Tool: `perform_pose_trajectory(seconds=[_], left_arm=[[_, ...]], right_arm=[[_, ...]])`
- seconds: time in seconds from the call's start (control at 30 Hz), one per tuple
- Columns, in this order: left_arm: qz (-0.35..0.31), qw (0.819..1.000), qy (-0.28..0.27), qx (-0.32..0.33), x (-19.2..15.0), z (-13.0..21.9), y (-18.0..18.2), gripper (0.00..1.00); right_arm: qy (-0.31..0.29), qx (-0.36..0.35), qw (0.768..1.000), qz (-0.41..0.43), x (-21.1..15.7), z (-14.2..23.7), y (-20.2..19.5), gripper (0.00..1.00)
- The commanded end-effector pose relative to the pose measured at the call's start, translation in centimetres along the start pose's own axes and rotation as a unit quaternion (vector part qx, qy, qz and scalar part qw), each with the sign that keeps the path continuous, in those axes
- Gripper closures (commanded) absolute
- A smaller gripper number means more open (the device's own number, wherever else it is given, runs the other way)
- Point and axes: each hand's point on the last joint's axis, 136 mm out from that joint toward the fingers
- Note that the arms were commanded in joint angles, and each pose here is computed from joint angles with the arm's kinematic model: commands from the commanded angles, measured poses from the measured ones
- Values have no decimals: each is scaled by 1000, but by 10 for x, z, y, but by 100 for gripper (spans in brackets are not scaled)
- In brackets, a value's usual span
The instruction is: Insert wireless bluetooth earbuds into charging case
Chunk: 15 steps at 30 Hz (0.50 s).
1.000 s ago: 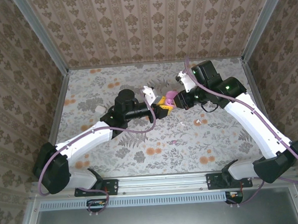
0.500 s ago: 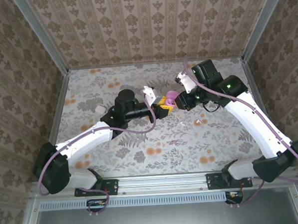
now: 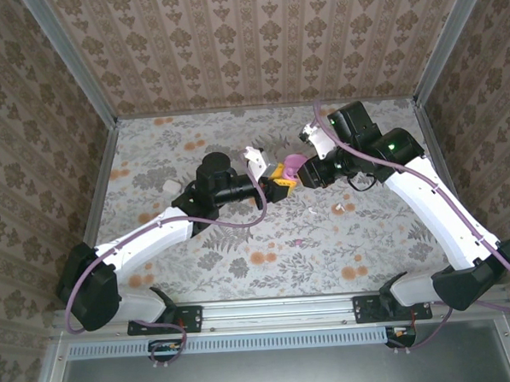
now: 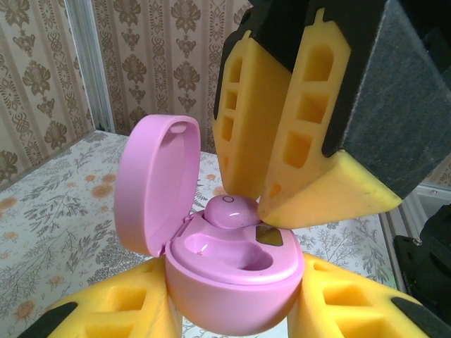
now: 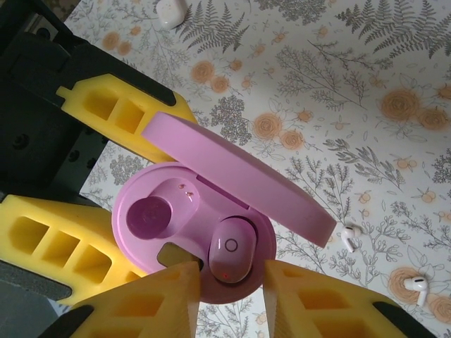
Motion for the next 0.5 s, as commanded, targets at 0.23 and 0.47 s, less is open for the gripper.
perform_pose_trajectory(seconds=[0.23, 0.47], left_arm=[[-33, 998, -52, 18, 32, 9, 4, 64], [-33, 997, -65, 26, 38, 13, 6, 64]], right_arm=[[-30, 34, 999, -6, 8, 18, 18, 58], [-82, 58, 994, -46, 21, 38, 18, 54]])
Point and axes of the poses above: each hand's point on the last joint's axis, 136 mm out from that joint toward the fingers, its own z axis back along the fingers, its own y axis along the line the jaws close on, x = y × z, and after that the axes turned 15 degrees about -z, right-handed
